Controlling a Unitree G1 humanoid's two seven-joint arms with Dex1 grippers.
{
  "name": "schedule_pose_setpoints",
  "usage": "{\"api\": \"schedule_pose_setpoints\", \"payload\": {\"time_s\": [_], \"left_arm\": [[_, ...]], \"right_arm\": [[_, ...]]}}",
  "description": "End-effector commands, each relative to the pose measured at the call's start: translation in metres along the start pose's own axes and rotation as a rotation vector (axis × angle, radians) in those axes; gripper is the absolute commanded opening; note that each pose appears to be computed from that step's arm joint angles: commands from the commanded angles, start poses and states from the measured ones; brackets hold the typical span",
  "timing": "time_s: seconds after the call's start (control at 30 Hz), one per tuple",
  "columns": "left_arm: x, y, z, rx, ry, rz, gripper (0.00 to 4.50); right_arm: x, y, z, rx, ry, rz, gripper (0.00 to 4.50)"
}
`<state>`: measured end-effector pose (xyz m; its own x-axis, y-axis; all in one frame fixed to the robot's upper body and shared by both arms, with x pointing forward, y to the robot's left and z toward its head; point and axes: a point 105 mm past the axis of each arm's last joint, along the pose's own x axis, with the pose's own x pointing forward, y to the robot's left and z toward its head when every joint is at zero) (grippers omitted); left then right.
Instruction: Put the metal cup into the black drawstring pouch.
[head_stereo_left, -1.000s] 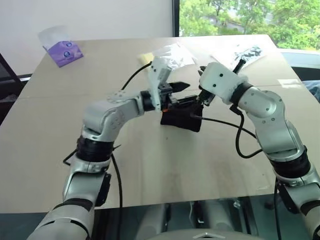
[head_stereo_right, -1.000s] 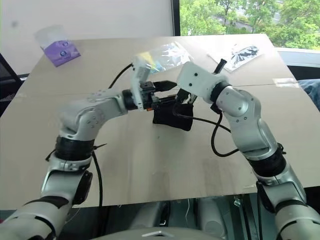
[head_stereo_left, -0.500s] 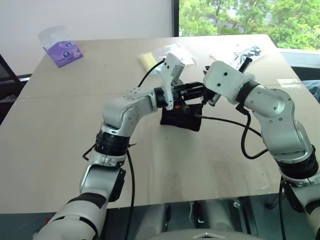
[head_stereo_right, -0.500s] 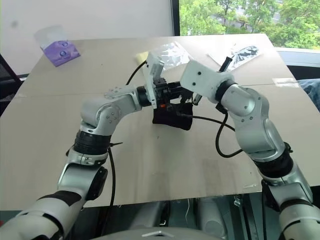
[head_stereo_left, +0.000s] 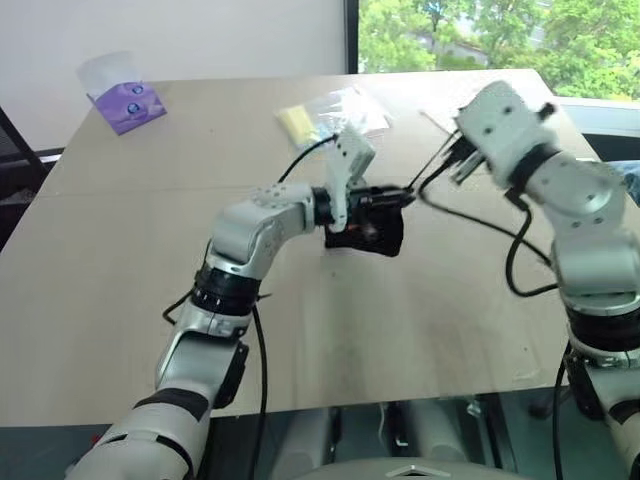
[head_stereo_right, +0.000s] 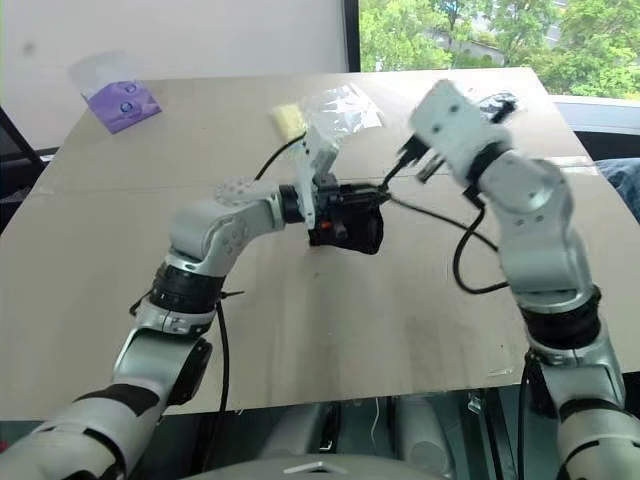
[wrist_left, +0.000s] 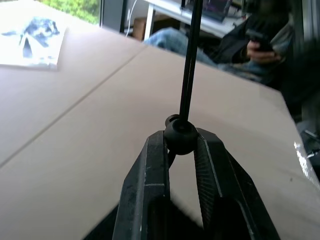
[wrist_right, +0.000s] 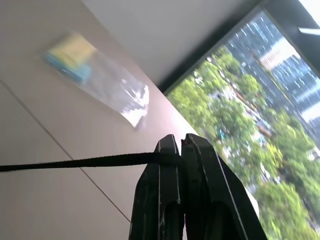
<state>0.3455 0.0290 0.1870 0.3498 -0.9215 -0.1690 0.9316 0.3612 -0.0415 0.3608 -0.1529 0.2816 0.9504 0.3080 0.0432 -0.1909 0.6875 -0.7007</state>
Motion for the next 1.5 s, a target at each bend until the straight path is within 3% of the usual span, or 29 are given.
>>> {"api": "schedule_pose_setpoints", "payload": {"time_s": [0.03, 0.43, 0.53, 0.6, 0.7, 0.8, 0.9, 0.97, 1.07, 1.2, 1.5], "left_arm": [[-0.017, 0.017, -0.038, -0.003, 0.139, 0.082, 0.15], [-0.037, 0.031, -0.058, -0.002, 0.217, 0.169, 0.15], [-0.034, 0.027, -0.045, 0.089, 0.132, 0.163, 0.15], [-0.032, 0.021, -0.039, 0.053, 0.079, 0.13, 0.15], [-0.041, 0.011, -0.032, 0.022, -0.004, 0.111, 1.57], [-0.059, 0.001, -0.023, -0.014, -0.082, 0.129, 2.97], [-0.086, 0.0, -0.028, -0.009, -0.109, 0.248, 2.98], [-0.1, -0.005, -0.03, 0.01, -0.149, 0.299, 2.98], [-0.127, -0.013, -0.042, 0.057, -0.157, 0.416, 2.98], [-0.158, -0.027, -0.071, -0.022, -0.108, 0.482, 2.98], [-0.202, -0.029, -0.072, 0.007, -0.134, 0.699, 2.98]], "right_arm": [[-0.023, -0.071, -0.023, 0.041, 0.053, -0.271, 0.0], [-0.045, -0.079, -0.103, 0.156, 0.244, -0.322, 0.0], [-0.043, -0.028, -0.107, 0.242, 0.198, -0.046, 0.0], [-0.045, -0.005, -0.107, 0.288, 0.181, 0.057, 0.0], [-0.057, 0.032, -0.117, 0.337, 0.174, 0.198, 0.99], [-0.078, 0.055, -0.126, 0.384, 0.17, 0.268, 2.38], [-0.106, 0.067, -0.141, 0.386, 0.2, 0.266, 3.84], [-0.119, 0.07, -0.147, 0.372, 0.211, 0.251, 4.45], [-0.138, 0.072, -0.146, 0.382, 0.186, 0.241, 4.45], [-0.144, 0.069, -0.13, 0.426, 0.102, 0.256, 4.45], [-0.155, 0.06, -0.123, 0.427, 0.053, 0.35, 4.45]]}}
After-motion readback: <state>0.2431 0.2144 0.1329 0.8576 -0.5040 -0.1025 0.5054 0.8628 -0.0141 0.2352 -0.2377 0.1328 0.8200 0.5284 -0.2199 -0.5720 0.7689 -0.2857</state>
